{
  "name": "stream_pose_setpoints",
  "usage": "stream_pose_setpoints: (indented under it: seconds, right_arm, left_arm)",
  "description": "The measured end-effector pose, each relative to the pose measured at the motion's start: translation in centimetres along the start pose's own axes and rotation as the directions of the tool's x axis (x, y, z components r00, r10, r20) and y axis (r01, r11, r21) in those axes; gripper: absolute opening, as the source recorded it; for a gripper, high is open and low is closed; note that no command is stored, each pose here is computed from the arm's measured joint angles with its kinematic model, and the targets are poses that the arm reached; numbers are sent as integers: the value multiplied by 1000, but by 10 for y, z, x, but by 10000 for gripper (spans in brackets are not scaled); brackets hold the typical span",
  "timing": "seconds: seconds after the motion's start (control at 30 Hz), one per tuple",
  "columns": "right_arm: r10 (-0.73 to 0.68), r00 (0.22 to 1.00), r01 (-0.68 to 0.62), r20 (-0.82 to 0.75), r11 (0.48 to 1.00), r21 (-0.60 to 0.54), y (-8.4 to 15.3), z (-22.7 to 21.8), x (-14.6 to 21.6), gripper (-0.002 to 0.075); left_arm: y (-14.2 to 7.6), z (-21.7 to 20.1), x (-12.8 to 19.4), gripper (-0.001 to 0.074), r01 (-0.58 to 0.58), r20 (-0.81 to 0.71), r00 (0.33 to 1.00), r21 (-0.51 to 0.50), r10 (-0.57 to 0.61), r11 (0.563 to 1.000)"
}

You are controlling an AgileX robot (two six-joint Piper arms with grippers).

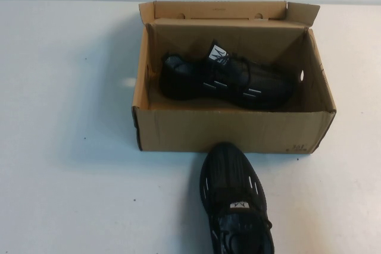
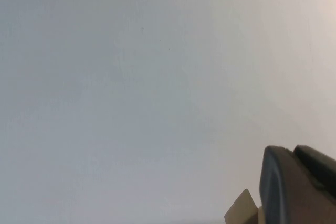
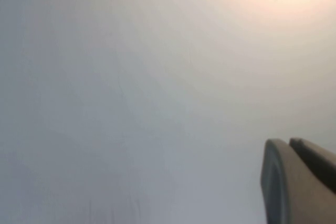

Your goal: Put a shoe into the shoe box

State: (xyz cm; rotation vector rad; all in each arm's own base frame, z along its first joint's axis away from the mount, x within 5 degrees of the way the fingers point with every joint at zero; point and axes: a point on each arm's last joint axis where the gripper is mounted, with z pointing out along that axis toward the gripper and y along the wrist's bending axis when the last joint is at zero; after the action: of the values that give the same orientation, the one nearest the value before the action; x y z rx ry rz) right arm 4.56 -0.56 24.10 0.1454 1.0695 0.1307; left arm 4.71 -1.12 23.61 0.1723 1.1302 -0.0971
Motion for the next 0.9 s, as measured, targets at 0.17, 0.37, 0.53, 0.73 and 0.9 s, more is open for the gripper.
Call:
stream_pose_setpoints:
  seconds: [0.17,0.37,0.53,0.73,0.9]
  right_arm:
    - [0,1000,0,-2,1000,0,0,0,0,-16]
    - [22,991,-22,129,1000,-4,0,-1,-12,-16]
    - [84,914,-76,397,996,-37,0,-8,-36,-16]
    - [195,842,-159,503,981,-114,6,-6,-72,-16]
    - [231,856,-179,463,972,-152,20,2,-128,-16]
  left_arm:
    - [0,0,0,-1,0,4,1000,0,0,1000]
    - [0,-1,-12,-1,58,137,989,11,-59,998]
    - [-1,-7,-36,-1,181,384,902,85,-199,980]
    - [2,-12,-65,-1,196,541,808,127,-234,972]
    - [7,-9,-116,-1,192,583,780,121,-226,974]
